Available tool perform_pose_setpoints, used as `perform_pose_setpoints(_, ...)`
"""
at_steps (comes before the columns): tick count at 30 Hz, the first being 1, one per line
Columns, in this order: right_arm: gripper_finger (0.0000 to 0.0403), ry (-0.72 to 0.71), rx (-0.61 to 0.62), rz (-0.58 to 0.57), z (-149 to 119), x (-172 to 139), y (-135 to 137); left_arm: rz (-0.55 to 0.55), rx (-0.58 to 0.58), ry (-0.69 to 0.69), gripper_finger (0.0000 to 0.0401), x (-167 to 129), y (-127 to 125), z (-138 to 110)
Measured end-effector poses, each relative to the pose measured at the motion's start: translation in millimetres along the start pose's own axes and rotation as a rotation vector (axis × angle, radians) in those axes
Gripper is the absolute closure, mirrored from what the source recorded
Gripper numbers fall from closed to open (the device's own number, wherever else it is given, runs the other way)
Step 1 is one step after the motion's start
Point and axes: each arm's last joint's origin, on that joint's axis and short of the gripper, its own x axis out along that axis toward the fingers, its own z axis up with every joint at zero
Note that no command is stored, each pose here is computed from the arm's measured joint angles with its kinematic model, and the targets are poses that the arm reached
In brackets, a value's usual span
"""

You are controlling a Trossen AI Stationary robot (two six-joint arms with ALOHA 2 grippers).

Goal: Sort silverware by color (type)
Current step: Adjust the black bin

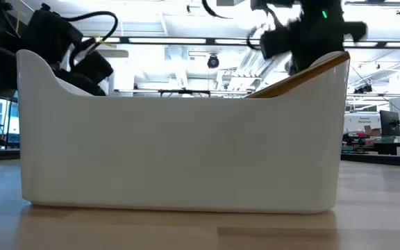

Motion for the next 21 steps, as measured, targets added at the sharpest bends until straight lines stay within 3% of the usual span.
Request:
perform_pose_setpoints(3,0.0389,-0.050,-0.001,0.000,-12.4,26.4,-1.1,-0.083,0.004,0.005,0.0401,-1.1,-4.6,0.1)
perform_pose_setpoints(9,0.0400,-0.244,0.015,0.013,-19.2,66.3,-10.7,-0.075,0.004,0.011,0.0401,-1.2,-5.7,-1.0)
perform_pose_setpoints(17,0.0402,-0.485,0.033,0.038,-10.8,82.0,-21.1,-0.030,0.003,0.006,0.0401,-1.0,-4.0,-0.8)
perform_pose_setpoints(21,0.0402,-0.528,0.038,0.028,-10.4,84.4,-23.0,-0.030,0.006,0.006,0.0401,-1.0,-4.0,-0.8)
